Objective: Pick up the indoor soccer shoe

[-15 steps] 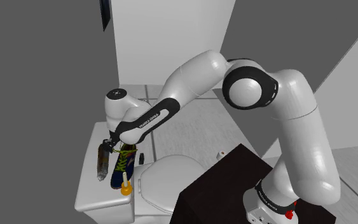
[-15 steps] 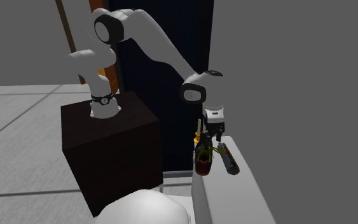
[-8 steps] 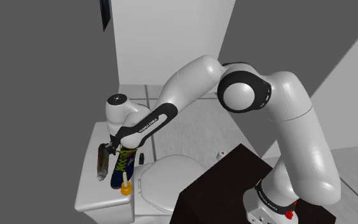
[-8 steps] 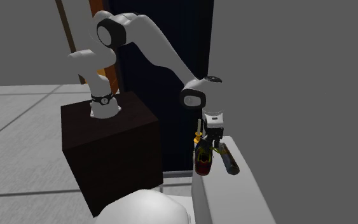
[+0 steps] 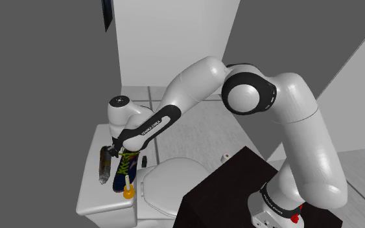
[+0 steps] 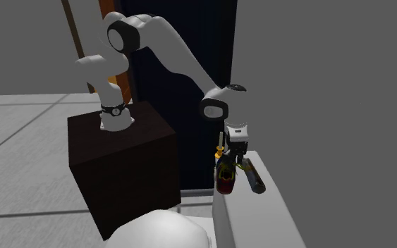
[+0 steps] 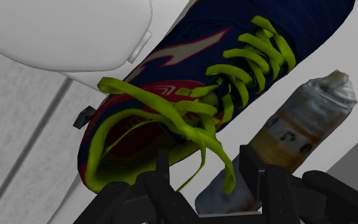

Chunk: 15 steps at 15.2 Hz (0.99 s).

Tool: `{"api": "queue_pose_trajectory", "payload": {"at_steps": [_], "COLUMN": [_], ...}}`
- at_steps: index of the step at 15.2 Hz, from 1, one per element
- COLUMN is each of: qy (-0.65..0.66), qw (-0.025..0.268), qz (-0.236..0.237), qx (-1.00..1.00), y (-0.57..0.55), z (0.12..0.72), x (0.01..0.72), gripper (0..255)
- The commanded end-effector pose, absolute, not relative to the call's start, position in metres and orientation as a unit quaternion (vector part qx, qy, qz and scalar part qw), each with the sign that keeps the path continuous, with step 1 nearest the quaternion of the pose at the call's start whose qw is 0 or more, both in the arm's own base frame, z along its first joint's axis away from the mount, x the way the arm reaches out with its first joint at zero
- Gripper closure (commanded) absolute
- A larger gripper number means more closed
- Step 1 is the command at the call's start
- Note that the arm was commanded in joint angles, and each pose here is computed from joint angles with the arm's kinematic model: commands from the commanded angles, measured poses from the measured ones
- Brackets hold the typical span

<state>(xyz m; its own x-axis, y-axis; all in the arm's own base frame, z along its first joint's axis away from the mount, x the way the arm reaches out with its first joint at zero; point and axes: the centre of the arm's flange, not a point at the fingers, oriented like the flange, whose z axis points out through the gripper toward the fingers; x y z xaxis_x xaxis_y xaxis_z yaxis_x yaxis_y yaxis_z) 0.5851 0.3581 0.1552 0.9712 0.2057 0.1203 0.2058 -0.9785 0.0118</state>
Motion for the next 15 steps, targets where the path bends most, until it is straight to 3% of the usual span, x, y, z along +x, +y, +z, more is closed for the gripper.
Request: {"api": "queue_pose_trajectory", "payload": {"at_steps": [1, 15], "qy": [-0.104, -0.104], "qw": [0.0, 0.0], "qz": [-0.06, -0.06], "qx": [-0.993, -0.993], "y": [0.358, 0.358], "z": [0.154, 0.228], "x": [0.585, 0.585], "gripper": [255, 255]}}
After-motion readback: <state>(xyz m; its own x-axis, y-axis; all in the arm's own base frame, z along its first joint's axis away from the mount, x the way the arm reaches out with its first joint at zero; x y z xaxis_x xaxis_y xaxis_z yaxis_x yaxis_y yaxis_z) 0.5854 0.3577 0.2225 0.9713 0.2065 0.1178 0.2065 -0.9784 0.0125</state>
